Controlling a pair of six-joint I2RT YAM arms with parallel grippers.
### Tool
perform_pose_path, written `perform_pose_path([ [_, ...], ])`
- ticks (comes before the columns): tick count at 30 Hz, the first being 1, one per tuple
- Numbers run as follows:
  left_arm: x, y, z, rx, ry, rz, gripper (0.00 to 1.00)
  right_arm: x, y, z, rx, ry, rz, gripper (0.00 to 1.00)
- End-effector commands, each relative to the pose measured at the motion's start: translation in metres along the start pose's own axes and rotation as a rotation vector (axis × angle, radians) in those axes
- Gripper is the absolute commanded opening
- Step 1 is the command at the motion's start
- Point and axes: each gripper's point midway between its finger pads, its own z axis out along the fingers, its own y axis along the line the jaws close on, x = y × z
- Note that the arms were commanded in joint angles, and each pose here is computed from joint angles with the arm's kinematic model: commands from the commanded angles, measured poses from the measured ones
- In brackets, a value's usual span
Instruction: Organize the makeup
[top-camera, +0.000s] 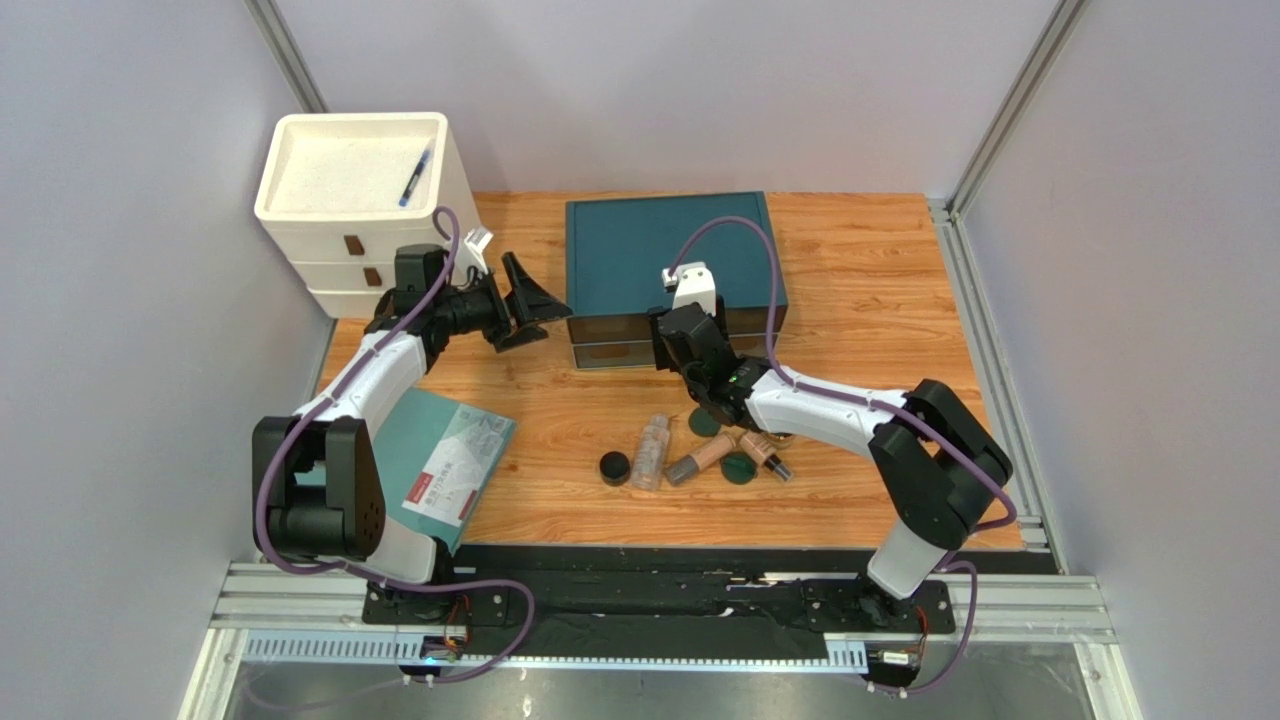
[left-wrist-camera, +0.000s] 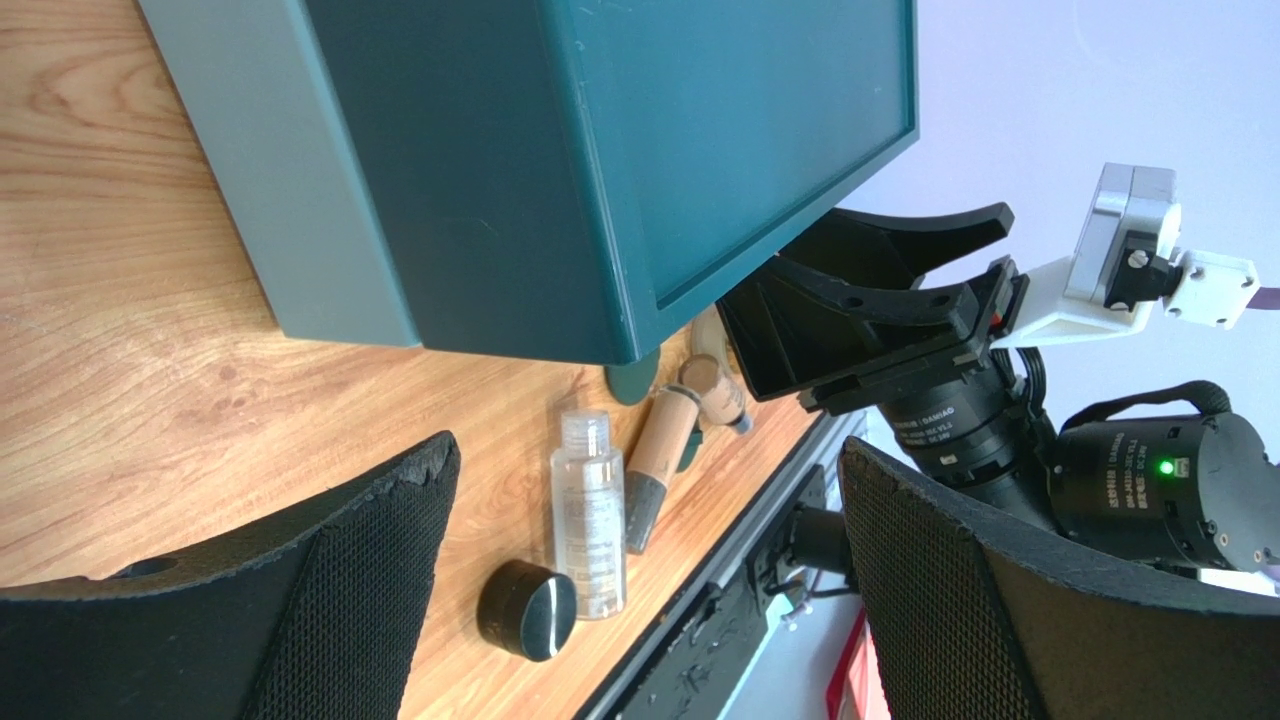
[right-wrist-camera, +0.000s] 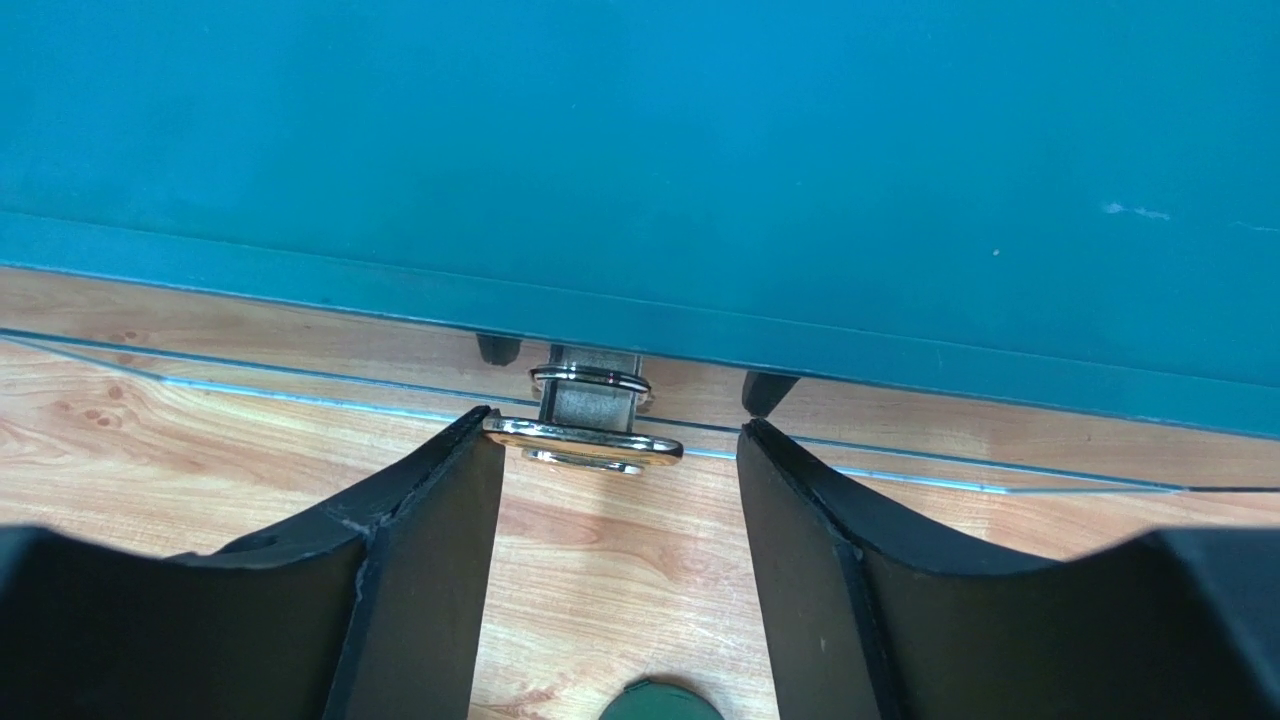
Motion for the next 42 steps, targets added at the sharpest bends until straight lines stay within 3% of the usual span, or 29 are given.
perform_pose_path([
  [1, -0.003, -0.012, -0.007, 0.027, -0.005, 0.056, 1.00, -0.038, -0.002, -0.001, -0.012, -0.098, 0.026, 0.60],
  [10, 0.001, -0.009, -0.007, 0.020, 0.010, 0.053, 1.00, -0.056, 0.000, -0.003, -0.016, -0.124, 0.030, 0.52],
  [13, 0.004, -0.007, -0.006, 0.019, 0.023, 0.046, 1.00, -0.060, -0.001, -0.005, -0.012, -0.130, 0.031, 0.42],
  [17, 0.007, -0.003, -0.006, 0.009, 0.030, 0.041, 1.00, -0.062, -0.003, -0.007, 0.000, -0.124, 0.033, 0.10],
  [20, 0.011, 0.001, -0.005, 0.004, 0.039, 0.034, 1.00, -0.060, -0.005, -0.009, 0.006, -0.116, 0.033, 0.00],
  [29, -0.006, -0.017, -0.012, 0.006, -0.016, 0.097, 0.99, -0.044, -0.011, -0.021, -0.007, -0.069, 0.064, 0.00],
  [32, -0.022, -0.019, -0.013, -0.046, -0.042, 0.100, 0.94, -0.038, -0.013, -0.027, -0.015, -0.056, 0.072, 0.00],
  [42, -0.033, -0.009, 0.026, -0.158, 0.065, 0.105, 0.82, -0.026, -0.013, -0.032, -0.021, -0.033, 0.085, 0.00],
])
